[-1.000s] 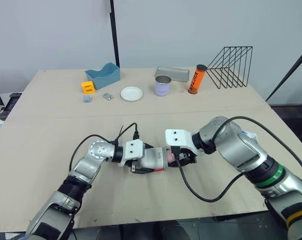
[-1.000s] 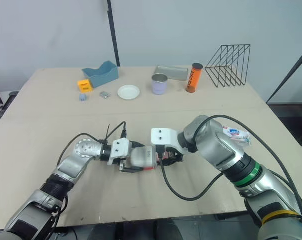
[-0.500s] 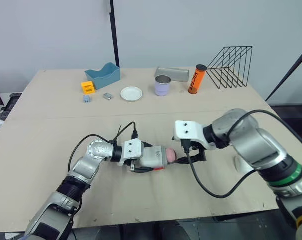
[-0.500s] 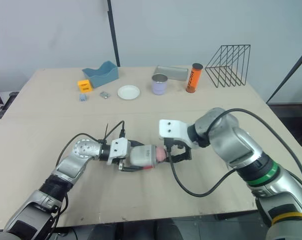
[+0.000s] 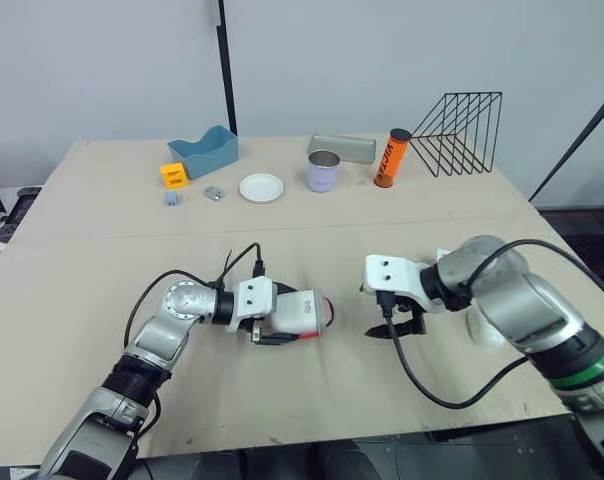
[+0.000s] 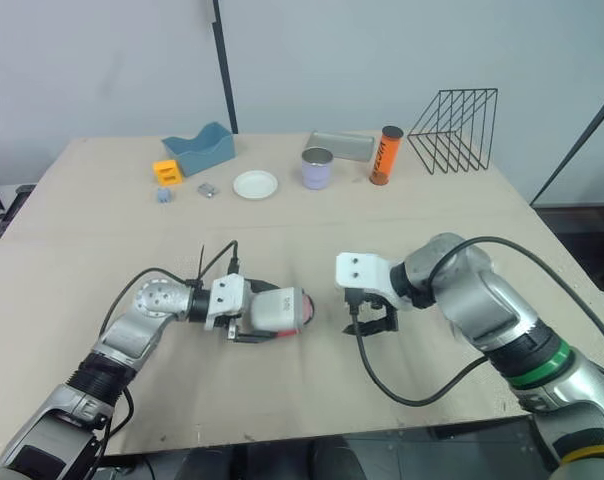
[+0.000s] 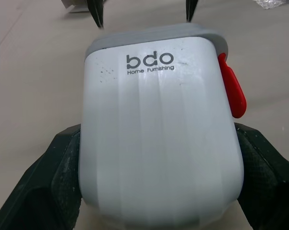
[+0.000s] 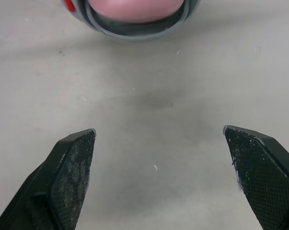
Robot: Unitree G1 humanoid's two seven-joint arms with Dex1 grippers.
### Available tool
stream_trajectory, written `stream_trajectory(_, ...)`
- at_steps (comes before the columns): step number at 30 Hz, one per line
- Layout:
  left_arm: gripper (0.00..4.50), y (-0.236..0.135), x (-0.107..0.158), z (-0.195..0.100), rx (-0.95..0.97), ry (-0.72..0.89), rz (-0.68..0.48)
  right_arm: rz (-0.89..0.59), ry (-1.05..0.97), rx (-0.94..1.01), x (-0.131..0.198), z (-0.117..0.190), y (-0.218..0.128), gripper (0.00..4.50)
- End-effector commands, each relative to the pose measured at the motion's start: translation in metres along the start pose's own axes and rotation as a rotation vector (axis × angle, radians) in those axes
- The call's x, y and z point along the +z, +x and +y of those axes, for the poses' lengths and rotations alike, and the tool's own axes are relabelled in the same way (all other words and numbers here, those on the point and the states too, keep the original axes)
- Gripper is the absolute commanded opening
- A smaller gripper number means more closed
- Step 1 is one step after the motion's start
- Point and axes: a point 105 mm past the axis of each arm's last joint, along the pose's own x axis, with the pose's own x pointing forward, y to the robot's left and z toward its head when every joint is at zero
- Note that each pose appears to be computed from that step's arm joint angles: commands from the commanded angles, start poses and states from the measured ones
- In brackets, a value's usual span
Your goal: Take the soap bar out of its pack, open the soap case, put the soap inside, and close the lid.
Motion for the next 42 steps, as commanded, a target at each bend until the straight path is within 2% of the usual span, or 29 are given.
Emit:
stream_trajectory(1,3.53,-0.002,0.021,0.008,0.021,0.064,-0.052,-0.013,-0.032,-0.018,0.014,-0.006,0.002,4.43)
stream_trajectory(2,3.53,-0.001,0.022,0.008,0.020,0.065,-0.051,-0.018,-0.027,-0.011,0.016,-0.005,0.004,4.43)
stream_trajectory(4,3.53,-0.001,0.022,0.007,0.017,0.064,-0.050,-0.029,-0.039,0.008,0.022,-0.002,0.007,3.91)
stream_trajectory(6,3.53,0.000,0.021,0.006,0.015,0.063,-0.049,-0.030,-0.055,0.026,0.027,0.000,0.010,3.16)
stream_trajectory(10,3.53,0.001,0.020,0.006,0.019,0.059,-0.046,-0.014,-0.058,0.022,0.026,-0.004,0.012,1.28)
stream_trajectory(12,3.53,0.000,0.019,0.008,0.029,0.057,-0.043,-0.007,-0.058,0.023,0.023,-0.004,0.011,0.55)
stream_trajectory(13,3.53,0.000,0.019,0.008,0.032,0.057,-0.042,-0.011,-0.054,0.025,0.023,-0.004,0.010,0.39)
stream_trajectory(14,3.53,-0.001,0.019,0.008,0.034,0.057,-0.042,-0.017,-0.050,0.024,0.025,-0.005,0.010,0.02)
stream_trajectory(31,3.53,0.006,0.021,0.008,0.034,0.052,-0.053,-0.079,-0.126,0.061,0.061,0.005,0.010,0.02)
stream_trajectory(38,3.53,-0.009,0.021,0.009,0.066,0.055,-0.048,0.033,-0.027,-0.051,0.015,-0.015,0.011,0.02)
stream_trajectory(42,3.53,-0.023,0.023,0.006,0.087,0.048,-0.040,-0.031,0.008,-0.167,0.013,-0.031,-0.001,0.02)
